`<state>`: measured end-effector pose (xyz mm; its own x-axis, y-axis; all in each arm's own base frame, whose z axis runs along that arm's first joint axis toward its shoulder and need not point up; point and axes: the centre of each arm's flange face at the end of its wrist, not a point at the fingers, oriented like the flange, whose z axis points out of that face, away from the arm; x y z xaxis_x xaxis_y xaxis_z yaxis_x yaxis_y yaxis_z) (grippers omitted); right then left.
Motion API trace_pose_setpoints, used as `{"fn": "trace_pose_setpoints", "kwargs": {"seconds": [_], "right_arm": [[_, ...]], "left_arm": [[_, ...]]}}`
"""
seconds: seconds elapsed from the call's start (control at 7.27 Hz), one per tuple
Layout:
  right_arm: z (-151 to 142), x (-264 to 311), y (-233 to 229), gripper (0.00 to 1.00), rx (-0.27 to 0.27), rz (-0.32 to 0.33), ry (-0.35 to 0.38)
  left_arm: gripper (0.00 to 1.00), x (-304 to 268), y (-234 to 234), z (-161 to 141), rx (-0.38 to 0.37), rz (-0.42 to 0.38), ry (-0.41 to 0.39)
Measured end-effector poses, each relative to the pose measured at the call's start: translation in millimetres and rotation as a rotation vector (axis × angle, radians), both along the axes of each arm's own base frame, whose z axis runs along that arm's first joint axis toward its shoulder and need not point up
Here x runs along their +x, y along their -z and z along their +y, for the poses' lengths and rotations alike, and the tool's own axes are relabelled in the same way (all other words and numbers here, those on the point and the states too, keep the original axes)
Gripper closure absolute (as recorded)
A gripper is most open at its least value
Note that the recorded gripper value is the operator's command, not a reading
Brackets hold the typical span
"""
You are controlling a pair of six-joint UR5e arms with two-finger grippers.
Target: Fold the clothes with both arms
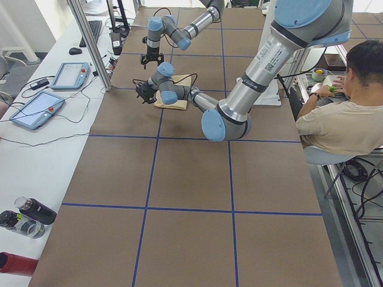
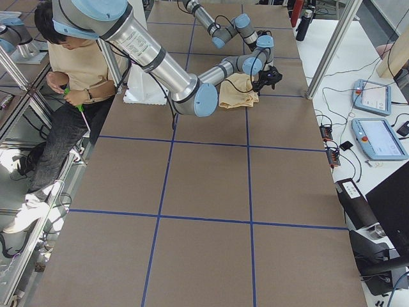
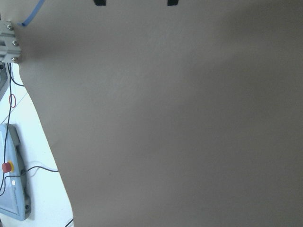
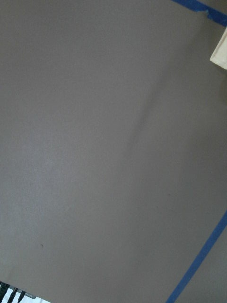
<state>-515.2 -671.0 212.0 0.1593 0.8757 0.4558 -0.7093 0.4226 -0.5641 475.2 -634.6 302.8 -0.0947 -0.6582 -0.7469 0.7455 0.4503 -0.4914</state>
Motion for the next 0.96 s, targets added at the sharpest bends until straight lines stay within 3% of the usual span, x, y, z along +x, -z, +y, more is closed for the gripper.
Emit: {"fn": "trace_pose_setpoints", "kwargs": {"seconds": [0.14, 0.28, 0.41, 0.55, 0.69, 0.96], "right_arm": [[-6.2, 19.8, -5.7, 0.01, 0.034, 0.002, 0.031], [-10.0, 47.5, -21.5, 0.01, 0.084, 0.010, 0.084], [-13.4, 84.1, -47.8, 0.01, 0.159, 0.031, 0.165], [-17.1, 123.9, -79.4, 0.01, 0.236, 0.062, 0.250], [-21.4, 176.9, -122.3, 0.00, 0.321, 0.101, 0.353], [-19.7, 320.4, -222.1, 0.01, 0.511, 0.146, 0.587]], "left_arm": [[0.46, -9.8, 1.4, -3.7, 0.033, -0.021, -0.043], [0.32, -28.9, 0.1, -3.3, 0.082, -0.045, -0.115], [0.32, -60.2, -10.5, 8.1, 0.178, -0.096, -0.220], [0.23, -92.8, -23.6, 21.6, 0.283, -0.155, -0.316], [0.00, -130.4, -41.9, 38.3, 0.394, -0.220, -0.415], [0.00, -223.6, -99.6, 78.0, 0.602, -0.393, -0.583]]}}
